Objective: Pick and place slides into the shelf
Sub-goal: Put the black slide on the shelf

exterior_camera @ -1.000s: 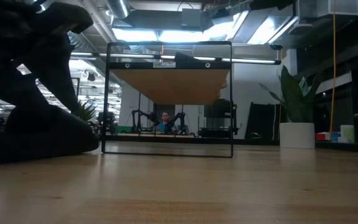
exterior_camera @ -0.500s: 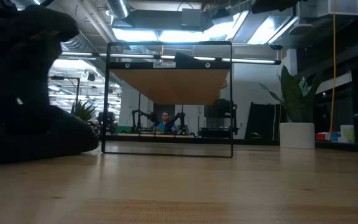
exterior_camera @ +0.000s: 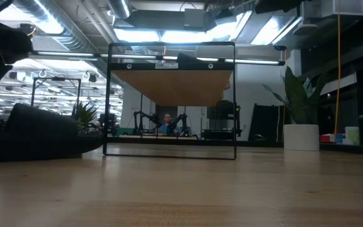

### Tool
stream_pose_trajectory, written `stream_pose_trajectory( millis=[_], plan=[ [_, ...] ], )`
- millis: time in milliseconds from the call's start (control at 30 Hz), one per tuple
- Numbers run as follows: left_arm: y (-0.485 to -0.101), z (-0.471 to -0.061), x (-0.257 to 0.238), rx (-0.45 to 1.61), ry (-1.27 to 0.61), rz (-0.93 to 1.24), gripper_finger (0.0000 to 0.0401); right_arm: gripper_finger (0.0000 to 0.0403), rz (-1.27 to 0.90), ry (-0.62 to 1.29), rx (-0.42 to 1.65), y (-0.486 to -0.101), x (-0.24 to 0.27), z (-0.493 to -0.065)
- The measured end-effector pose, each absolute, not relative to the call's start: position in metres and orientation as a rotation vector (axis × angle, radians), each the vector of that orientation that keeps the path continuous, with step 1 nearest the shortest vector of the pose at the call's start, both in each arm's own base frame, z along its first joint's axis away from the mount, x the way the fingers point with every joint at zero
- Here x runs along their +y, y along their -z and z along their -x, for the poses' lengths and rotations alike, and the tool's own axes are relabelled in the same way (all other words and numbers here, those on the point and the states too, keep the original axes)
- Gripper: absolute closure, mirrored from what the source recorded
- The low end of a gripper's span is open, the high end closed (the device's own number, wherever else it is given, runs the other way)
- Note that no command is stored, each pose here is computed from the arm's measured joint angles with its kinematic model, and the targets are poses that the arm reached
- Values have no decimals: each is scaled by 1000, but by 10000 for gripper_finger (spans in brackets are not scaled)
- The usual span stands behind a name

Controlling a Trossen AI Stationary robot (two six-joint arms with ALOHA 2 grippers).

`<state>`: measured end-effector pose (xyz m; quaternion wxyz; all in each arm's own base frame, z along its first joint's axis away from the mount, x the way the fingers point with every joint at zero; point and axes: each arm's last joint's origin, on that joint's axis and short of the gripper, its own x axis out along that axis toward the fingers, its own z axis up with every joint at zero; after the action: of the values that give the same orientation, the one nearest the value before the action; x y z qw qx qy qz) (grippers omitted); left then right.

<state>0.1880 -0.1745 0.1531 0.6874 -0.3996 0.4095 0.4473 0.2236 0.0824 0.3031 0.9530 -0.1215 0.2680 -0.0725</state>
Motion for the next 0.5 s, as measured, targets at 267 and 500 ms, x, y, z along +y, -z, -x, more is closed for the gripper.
stream_pose_trajectory(
  millis=[267,500],
  plan=[
    [-163,-186,-177,878,-938,929,239,400,240,149,544,-303,82,-224],
    [-181,-189,-180,745,-852,936,239,400,239,150,544,-303,82,-224]
  ],
)
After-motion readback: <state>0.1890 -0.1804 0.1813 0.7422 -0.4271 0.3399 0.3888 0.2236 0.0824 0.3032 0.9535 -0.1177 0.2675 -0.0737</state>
